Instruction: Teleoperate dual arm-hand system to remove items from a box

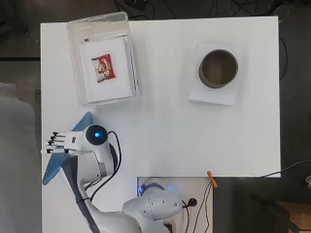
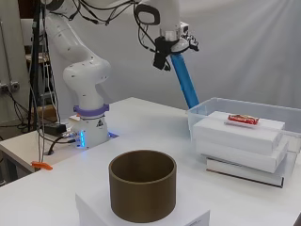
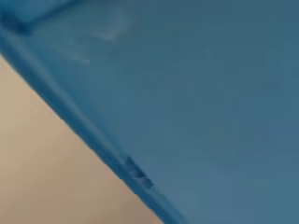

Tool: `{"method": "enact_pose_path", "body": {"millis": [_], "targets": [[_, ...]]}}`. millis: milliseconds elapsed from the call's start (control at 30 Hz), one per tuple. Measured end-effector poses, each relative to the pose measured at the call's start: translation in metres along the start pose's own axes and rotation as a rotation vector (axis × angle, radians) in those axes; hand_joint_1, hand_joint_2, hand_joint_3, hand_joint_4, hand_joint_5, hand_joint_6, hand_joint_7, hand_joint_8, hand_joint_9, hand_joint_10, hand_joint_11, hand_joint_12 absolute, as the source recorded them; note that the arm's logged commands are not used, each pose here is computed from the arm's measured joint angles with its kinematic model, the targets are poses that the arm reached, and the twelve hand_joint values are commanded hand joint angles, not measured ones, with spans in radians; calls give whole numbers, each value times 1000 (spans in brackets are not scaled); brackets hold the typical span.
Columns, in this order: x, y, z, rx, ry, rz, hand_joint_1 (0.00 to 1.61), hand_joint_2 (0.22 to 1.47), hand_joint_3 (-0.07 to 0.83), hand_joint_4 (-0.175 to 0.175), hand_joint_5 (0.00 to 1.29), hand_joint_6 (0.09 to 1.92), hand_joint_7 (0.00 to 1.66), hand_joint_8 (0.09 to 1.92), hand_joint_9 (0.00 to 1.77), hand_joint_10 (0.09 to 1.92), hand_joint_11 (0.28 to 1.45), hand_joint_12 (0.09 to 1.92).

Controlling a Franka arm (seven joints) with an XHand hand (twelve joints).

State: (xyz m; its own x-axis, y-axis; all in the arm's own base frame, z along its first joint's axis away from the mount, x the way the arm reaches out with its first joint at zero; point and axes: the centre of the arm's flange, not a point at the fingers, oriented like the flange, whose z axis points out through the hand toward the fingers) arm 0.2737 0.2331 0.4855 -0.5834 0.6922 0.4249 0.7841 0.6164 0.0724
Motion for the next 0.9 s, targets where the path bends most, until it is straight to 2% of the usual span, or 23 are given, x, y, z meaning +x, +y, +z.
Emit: {"method": "enact_pose_path", "body": {"millis": [33,100,167,233,300,333,433,533,633,800,900], "targets": [[-1,1,-5,8,19,27,69,755,-13,58,12,105,74,89,262,109,440,87],[1,11,-25,-5,94,117,14,755,2,45,13,87,108,87,300,87,443,87],[11,26,-55,-75,198,223,2,816,8,23,87,87,182,87,353,87,462,87],[20,37,-77,-140,289,351,0,893,14,21,171,87,242,87,364,87,447,87],[23,45,-87,-181,323,459,67,917,6,27,235,87,306,87,390,87,444,87],[23,49,-90,-200,310,515,62,917,2,22,237,87,331,87,407,87,452,87],[22,55,-90,-251,163,721,22,901,-6,2,204,87,350,87,420,87,471,87],[18,62,-94,-323,-56,1001,48,895,-7,3,203,87,358,87,425,87,475,87],[4,68,-98,-409,-187,1148,82,895,-4,5,212,87,366,87,436,87,484,87],[-42,81,-101,-490,-479,1064,166,891,-4,-1,193,87,336,87,425,87,486,87],[-81,94,-89,-467,-548,1055,186,882,-6,-8,166,87,282,87,408,87,487,87]]}}
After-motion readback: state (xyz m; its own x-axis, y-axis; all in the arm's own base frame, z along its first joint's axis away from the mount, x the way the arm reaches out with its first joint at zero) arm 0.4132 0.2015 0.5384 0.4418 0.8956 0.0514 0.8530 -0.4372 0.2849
